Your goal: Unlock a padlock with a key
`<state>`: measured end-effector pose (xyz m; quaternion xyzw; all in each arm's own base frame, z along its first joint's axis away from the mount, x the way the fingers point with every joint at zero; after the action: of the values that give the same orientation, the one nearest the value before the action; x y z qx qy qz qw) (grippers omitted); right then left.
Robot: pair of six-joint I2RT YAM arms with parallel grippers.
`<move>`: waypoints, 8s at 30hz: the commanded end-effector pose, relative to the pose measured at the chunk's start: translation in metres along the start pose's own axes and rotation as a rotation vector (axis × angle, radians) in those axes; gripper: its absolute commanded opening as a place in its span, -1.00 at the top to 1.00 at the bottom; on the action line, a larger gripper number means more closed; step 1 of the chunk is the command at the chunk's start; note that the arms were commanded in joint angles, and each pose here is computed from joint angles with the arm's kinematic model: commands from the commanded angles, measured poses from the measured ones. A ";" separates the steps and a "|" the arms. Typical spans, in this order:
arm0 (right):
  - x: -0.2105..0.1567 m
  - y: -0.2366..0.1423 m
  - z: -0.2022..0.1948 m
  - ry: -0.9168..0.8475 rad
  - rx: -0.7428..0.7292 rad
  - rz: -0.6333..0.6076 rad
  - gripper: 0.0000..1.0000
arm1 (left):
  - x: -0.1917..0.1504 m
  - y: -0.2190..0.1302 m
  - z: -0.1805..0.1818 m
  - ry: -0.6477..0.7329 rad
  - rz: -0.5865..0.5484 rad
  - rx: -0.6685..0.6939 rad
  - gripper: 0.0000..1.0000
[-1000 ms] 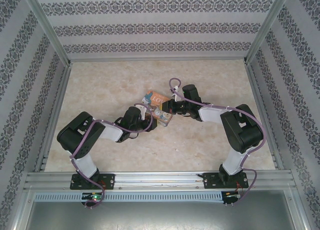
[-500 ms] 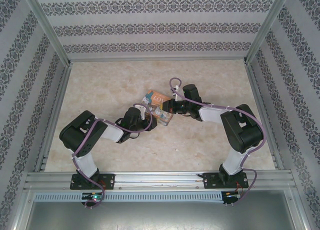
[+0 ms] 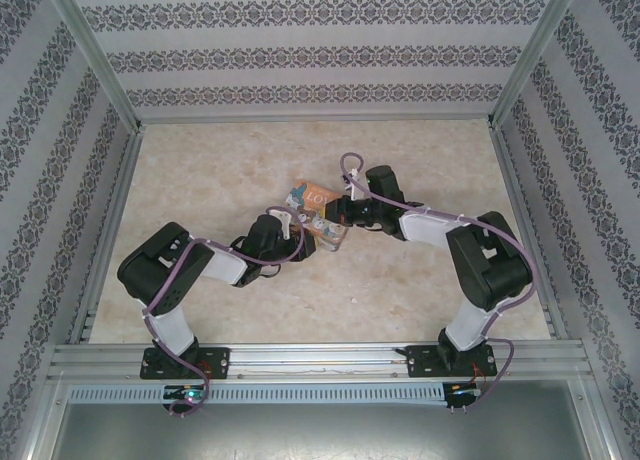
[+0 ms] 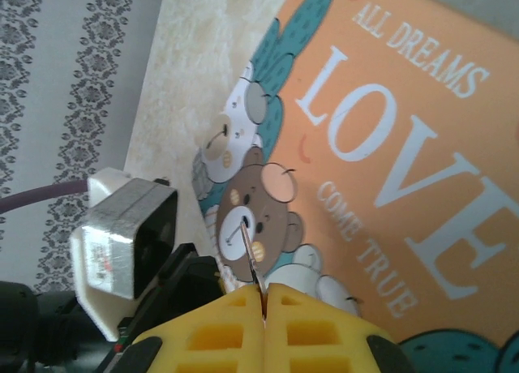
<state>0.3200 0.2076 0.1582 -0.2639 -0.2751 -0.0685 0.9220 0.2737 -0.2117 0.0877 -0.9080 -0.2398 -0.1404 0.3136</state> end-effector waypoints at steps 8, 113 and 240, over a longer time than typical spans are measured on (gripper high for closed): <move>-0.022 -0.055 0.032 -0.179 -0.020 -0.109 1.00 | 0.009 -0.013 -0.034 -0.178 -0.006 -0.166 0.51; -0.107 -0.023 0.009 -0.690 -0.366 -0.116 1.00 | 0.027 -0.005 -0.064 -0.405 0.127 -0.116 0.52; -0.066 -0.002 -0.007 0.059 0.013 -0.132 1.00 | 0.017 -0.045 -0.026 -0.592 -0.159 -0.229 0.09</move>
<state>0.2609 0.1970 0.0987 -0.2664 -0.2545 -0.1294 0.9206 0.2541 -0.1830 0.1214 -0.9082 -0.3717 0.0850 0.1724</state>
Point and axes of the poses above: each hand's point on the last joint's axis, 136 mm out from that joint toward the fingers, its own y axis out along the fingers, its own z axis along the line the jaws close on, x = y × z, the point moved 9 cm from there along -y, back along the fingers, and after that the axes turned 11 degrees about -y, right-handed, at the moved point
